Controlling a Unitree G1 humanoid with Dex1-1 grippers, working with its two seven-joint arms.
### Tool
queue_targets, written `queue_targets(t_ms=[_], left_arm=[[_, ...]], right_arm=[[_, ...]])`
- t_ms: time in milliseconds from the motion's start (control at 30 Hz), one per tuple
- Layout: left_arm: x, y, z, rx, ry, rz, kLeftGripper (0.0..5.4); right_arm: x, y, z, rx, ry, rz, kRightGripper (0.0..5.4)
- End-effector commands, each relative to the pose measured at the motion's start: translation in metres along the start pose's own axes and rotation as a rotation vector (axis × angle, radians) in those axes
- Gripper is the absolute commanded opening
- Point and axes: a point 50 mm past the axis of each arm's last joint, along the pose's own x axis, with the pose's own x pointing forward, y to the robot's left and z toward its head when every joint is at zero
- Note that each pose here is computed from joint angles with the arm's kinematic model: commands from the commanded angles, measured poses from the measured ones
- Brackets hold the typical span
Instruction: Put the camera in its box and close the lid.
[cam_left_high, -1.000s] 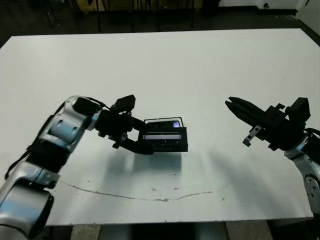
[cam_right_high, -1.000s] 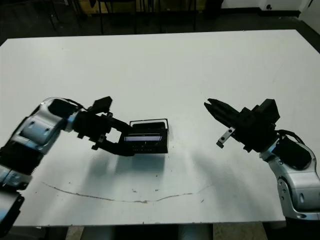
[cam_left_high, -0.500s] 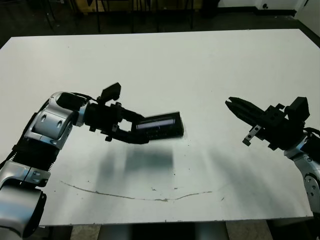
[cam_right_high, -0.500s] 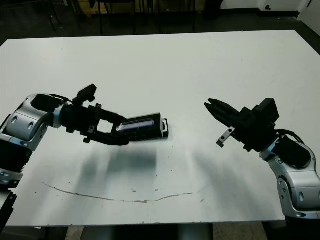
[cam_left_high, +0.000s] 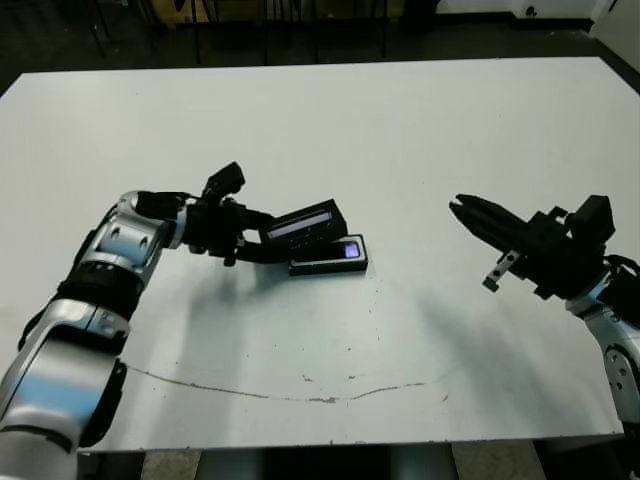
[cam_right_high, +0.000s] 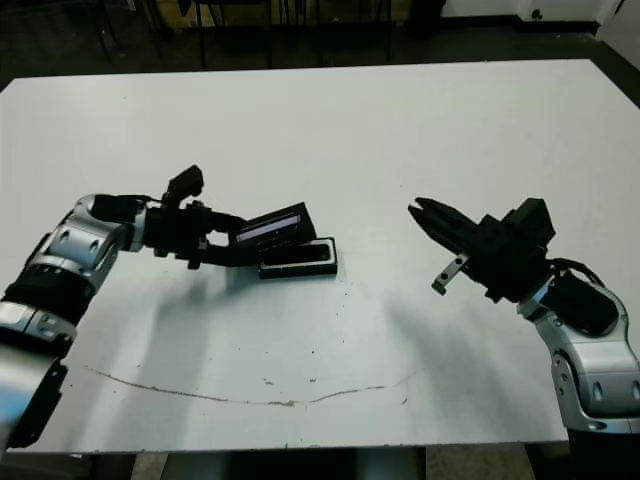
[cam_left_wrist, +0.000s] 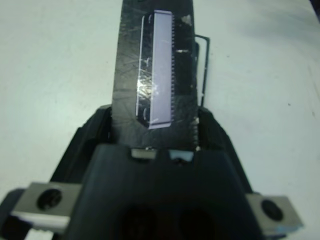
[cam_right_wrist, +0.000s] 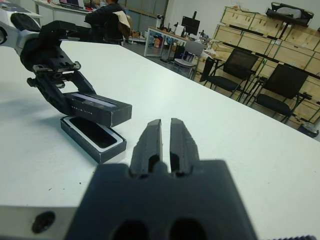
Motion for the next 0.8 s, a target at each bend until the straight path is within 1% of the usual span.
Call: queue_targets(t_ms=[33, 200, 433, 600, 700, 800], left_arm=[[0.0006, 0.0028, -0.0021, 0.004, 0.035, 0.007, 2.71], [0.0041, 0.0028, -0.0041, -0.028, 0.057, -0.013, 2.71], [0.0053, 0.0016, -0.0064, -0.036, 0.079, -0.081, 2.71], [0.0026, 0.0022, -0.0086, -0.061, 0.062, -0.104, 2.71], [0.0016, 0.0028, -0.0099, -0.088, 0.052, -0.111, 2.71], [0.0013, 0.0028, -0.01, -0.079, 0.053, -0.116, 2.71]], right_arm=[[0.0003, 0.0016, -0.0051, 0.01, 0.015, 0.011, 0.0], [0.0001, 0.0029, -0.0039, -0.003, 0.031, 0.005, 0.0], [-0.0012, 0.0028, -0.0051, -0.003, 0.021, 0.009, 0.0], [-0.0017, 0.0028, -0.0051, 0.006, 0.03, 0.007, 0.0], [-0.0012, 0.003, -0.0048, -0.006, 0.019, 0.012, 0.0], [-0.0005, 0.0028, -0.0065, -0.01, -0.007, 0.021, 0.0]])
